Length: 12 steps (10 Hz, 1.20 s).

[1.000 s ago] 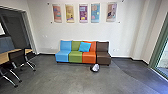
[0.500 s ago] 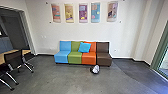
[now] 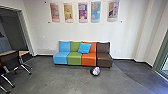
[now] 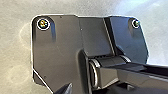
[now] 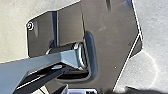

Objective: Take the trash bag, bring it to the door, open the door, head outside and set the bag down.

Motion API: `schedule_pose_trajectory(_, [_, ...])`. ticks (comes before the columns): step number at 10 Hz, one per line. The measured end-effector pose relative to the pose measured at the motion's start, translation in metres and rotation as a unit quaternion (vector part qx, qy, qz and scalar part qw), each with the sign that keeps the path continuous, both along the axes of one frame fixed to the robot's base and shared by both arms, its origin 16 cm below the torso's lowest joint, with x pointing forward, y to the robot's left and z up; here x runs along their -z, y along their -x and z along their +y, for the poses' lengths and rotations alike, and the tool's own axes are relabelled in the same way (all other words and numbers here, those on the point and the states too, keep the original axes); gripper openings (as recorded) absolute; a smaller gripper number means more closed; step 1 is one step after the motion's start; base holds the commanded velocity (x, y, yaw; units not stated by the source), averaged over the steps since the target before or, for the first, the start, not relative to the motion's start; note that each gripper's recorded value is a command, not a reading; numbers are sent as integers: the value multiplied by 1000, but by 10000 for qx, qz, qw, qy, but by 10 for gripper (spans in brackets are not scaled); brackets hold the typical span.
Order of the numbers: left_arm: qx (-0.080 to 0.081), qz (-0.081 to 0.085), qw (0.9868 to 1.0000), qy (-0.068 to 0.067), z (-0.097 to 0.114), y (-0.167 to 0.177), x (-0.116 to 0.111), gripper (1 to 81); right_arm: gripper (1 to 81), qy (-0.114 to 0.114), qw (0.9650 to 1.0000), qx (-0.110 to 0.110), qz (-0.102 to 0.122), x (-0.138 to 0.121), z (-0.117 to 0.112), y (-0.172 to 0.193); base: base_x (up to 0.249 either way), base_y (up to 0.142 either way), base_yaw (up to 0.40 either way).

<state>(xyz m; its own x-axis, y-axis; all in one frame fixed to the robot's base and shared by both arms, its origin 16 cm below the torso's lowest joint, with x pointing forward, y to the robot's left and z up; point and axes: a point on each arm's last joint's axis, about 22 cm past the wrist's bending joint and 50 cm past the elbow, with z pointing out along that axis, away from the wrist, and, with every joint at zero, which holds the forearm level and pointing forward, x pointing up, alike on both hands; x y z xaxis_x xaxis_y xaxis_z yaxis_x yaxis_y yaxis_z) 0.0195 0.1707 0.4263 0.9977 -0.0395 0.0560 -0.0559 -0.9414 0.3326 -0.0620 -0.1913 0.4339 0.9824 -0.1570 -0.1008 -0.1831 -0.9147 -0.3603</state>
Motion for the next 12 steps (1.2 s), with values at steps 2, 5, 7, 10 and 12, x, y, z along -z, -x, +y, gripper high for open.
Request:
schedule_pose_trajectory(2, [0,0,10000,2,0,0,0,811,811,0,10000,-1,2,0,0,0,190,-35,0])
schedule_pose_trajectory(5, [-2,3,10000,-22,3,0,0,811,811,2,10000,1,-2,0,0,-1,191,-70,0])
schedule_pose_trajectory(7, [3,-2,10000,15,-3,0,0,811,811,12,10000,-4,2,0,-1,0,190,-71,0])
schedule_pose_trajectory(10, [2,1,10000,12,-2,0,0,811,811,4,10000,-5,4,0,0,0,191,-81,0])
schedule_pose_trajectory(12, [3,0,10000,17,-3,0,0,811,811,15,10000,-6,3,0,-2,0,191,-85,0])
